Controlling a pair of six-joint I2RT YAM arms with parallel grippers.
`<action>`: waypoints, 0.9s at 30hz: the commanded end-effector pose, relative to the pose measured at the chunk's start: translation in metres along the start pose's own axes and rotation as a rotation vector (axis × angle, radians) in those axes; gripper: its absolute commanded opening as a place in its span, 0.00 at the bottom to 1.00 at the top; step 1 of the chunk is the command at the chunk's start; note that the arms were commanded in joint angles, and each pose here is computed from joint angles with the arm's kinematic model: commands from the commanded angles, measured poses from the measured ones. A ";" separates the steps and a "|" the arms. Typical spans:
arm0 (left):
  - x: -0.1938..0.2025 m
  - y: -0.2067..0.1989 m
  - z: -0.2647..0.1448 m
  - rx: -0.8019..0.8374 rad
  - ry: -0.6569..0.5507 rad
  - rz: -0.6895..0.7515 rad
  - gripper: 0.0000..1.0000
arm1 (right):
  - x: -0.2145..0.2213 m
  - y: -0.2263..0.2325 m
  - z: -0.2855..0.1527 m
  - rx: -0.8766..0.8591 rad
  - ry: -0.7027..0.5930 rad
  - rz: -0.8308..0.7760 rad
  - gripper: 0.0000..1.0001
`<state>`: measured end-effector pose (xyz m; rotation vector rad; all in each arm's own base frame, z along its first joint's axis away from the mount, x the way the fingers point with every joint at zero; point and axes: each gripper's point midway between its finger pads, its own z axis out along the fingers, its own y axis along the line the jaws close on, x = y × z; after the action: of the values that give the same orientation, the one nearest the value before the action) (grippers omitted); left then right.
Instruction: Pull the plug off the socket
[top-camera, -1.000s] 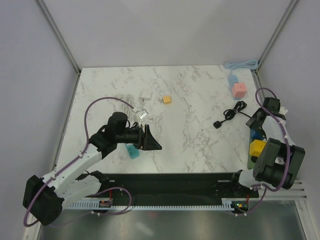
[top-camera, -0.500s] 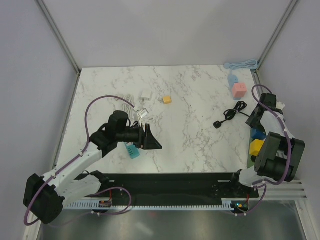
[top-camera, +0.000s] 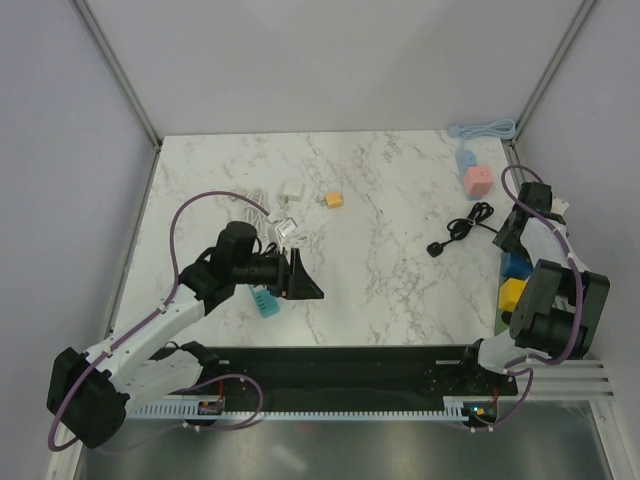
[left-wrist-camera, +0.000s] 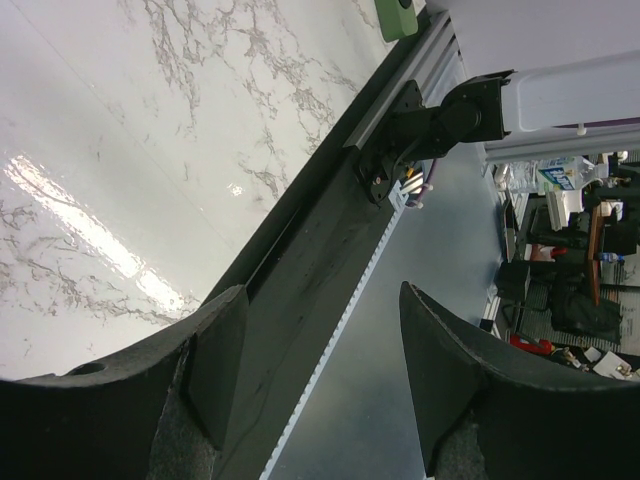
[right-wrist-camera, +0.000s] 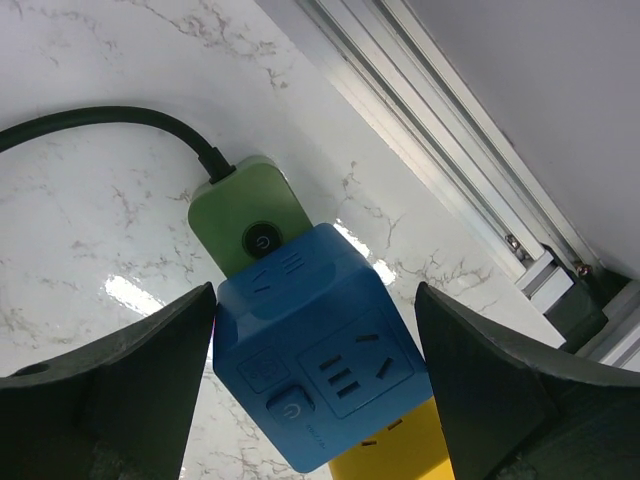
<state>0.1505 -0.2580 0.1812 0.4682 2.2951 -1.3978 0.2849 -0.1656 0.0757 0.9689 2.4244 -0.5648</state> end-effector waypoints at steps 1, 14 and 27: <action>-0.003 -0.007 -0.004 0.016 -0.009 0.055 0.69 | -0.009 0.010 -0.007 -0.031 -0.038 0.028 0.87; -0.003 -0.003 -0.002 0.004 -0.018 0.047 0.69 | 0.012 0.040 -0.030 -0.137 0.031 0.087 0.09; -0.004 -0.005 0.001 0.023 -0.020 0.035 0.69 | 0.032 0.122 -0.083 -0.338 0.081 0.275 0.00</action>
<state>0.1508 -0.2580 0.1811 0.4670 2.2931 -1.3969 0.2987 -0.0752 0.0819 0.9485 2.4414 -0.3648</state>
